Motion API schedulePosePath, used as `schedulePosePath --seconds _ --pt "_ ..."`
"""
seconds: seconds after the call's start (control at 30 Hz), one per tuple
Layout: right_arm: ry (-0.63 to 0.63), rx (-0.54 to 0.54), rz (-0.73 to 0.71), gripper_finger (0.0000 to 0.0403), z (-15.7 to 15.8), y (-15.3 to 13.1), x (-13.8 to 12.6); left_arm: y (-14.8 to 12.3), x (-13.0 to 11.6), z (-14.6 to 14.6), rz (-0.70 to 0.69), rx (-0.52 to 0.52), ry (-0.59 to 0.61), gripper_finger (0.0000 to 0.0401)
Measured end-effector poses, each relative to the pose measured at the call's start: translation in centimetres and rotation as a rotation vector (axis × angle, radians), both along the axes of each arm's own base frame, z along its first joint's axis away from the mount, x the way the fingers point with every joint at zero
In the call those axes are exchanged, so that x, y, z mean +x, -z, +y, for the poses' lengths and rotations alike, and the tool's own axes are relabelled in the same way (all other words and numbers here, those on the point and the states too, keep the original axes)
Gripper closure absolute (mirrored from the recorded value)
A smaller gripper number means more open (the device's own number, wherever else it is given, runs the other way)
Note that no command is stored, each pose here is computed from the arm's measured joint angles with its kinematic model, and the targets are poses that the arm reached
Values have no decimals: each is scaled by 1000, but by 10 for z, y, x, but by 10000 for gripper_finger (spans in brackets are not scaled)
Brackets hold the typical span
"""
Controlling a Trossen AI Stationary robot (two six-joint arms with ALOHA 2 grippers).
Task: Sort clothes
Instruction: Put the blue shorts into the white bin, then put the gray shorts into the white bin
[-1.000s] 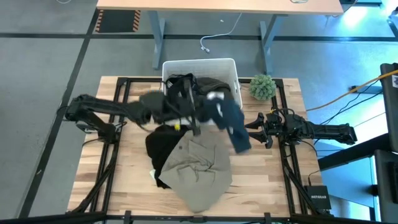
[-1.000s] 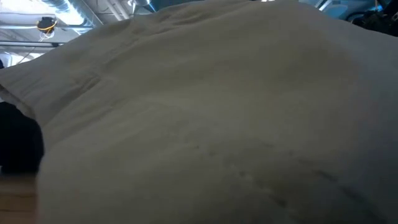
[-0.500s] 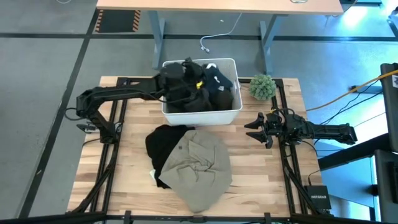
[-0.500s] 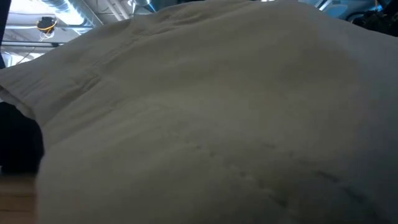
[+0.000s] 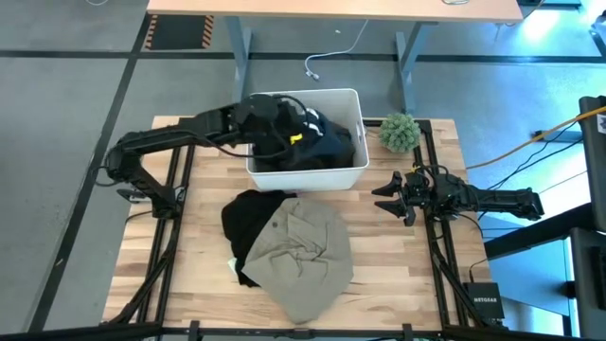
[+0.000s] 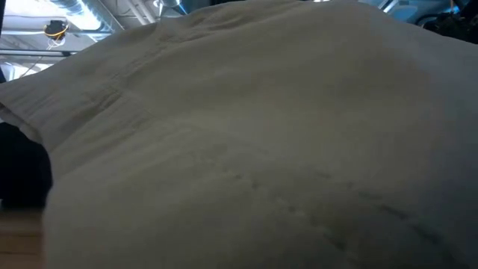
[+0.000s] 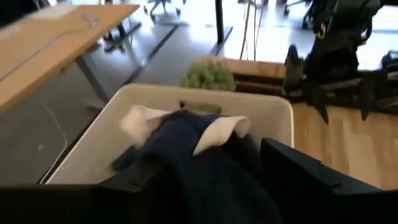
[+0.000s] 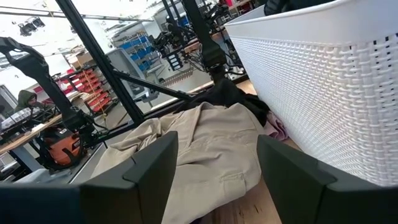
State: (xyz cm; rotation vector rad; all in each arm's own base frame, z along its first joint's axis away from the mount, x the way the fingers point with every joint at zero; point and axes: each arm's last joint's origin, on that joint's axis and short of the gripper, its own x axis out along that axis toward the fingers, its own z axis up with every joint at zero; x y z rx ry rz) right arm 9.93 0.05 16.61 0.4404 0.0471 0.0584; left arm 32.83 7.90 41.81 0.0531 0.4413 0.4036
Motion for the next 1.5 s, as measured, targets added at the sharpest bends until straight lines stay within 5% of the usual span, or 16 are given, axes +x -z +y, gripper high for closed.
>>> schedulePosePath --seconds 0.2,0.43,0.67,0.93,1.13,1.5 --pt "0 0 1 166 0 0 0 -26 -31 -7 36 -47 -45 181" --pt "0 0 0 166 0 0 0 -20 -64 -52 225 -197 -2 193" --pt "0 0 0 166 0 0 0 29 -72 -125 428 -172 110 199" --pt "0 0 0 166 0 0 0 111 -69 -188 437 -151 326 199" --pt "0 0 0 166 0 0 0 165 -77 -197 441 -96 303 199" --pt "0 0 0 166 0 0 0 216 -85 -192 496 -146 256 199"
